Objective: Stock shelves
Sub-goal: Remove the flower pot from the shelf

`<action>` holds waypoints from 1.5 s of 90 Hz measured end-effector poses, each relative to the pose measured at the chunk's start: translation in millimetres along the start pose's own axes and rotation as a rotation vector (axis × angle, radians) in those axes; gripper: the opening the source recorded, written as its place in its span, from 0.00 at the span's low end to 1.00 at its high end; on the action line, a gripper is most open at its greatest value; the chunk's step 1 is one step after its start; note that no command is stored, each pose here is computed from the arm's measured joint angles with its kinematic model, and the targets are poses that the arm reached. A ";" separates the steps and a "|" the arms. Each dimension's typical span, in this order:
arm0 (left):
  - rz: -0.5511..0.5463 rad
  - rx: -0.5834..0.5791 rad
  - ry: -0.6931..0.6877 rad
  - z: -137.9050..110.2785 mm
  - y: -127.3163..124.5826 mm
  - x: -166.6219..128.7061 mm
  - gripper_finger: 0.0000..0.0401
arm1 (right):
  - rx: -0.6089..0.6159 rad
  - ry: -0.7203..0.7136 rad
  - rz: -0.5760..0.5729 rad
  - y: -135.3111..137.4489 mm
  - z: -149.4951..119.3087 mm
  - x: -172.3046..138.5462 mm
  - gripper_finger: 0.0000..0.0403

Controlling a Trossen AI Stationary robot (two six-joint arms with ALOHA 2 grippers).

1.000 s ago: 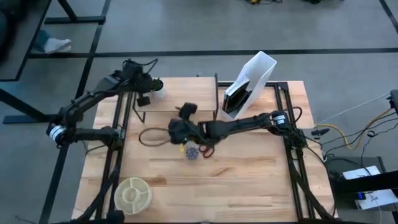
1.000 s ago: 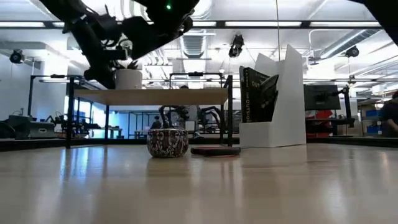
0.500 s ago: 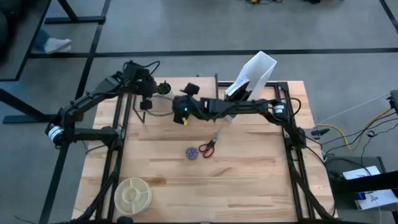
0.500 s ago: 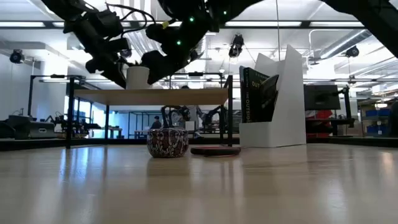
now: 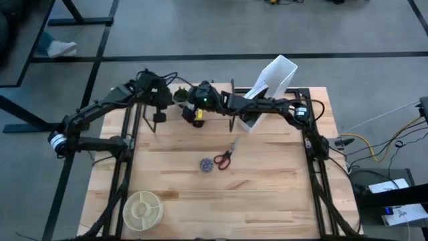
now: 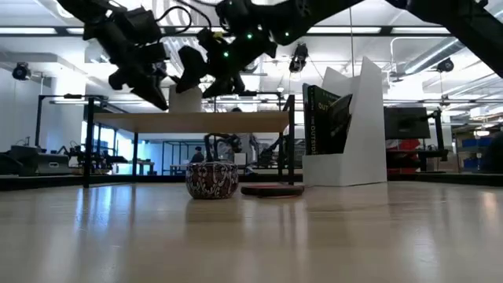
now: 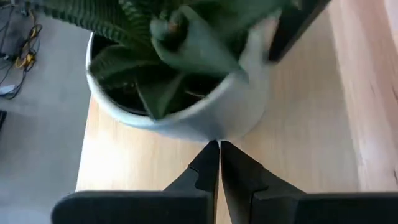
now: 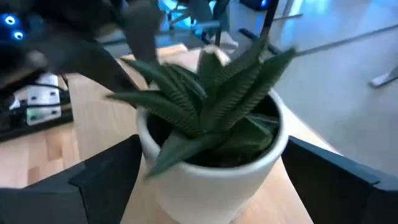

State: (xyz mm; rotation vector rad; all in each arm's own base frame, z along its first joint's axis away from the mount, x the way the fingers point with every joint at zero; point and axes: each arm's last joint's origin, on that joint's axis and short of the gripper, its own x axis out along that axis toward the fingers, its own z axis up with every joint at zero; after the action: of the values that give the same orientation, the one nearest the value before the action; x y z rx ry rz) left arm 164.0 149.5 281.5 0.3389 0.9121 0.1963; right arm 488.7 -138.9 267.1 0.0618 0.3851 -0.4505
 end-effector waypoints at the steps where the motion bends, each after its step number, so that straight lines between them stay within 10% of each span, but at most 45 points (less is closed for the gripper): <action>1: 0.000 0.001 -0.001 0.3 -0.1 0.1 0.00 | 0.000 0.001 0.002 -0.2 -0.6 0.2 0.90; 78: -0.037 0.022 -0.024 11.0 -13.7 -0.3 0.00 | 0.007 -0.147 0.011 4.2 -15.2 24.9 0.88; 135: 0.162 -0.015 -0.068 3.6 -28.0 -62.9 0.00 | -0.051 -0.116 0.050 25.0 -11.3 13.2 0.83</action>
State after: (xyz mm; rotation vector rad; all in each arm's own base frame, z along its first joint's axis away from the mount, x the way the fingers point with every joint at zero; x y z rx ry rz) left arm 129.8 103.4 319.7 0.4037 0.8163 0.3390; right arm 506.6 -120.3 251.1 -0.0042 0.2803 -0.3923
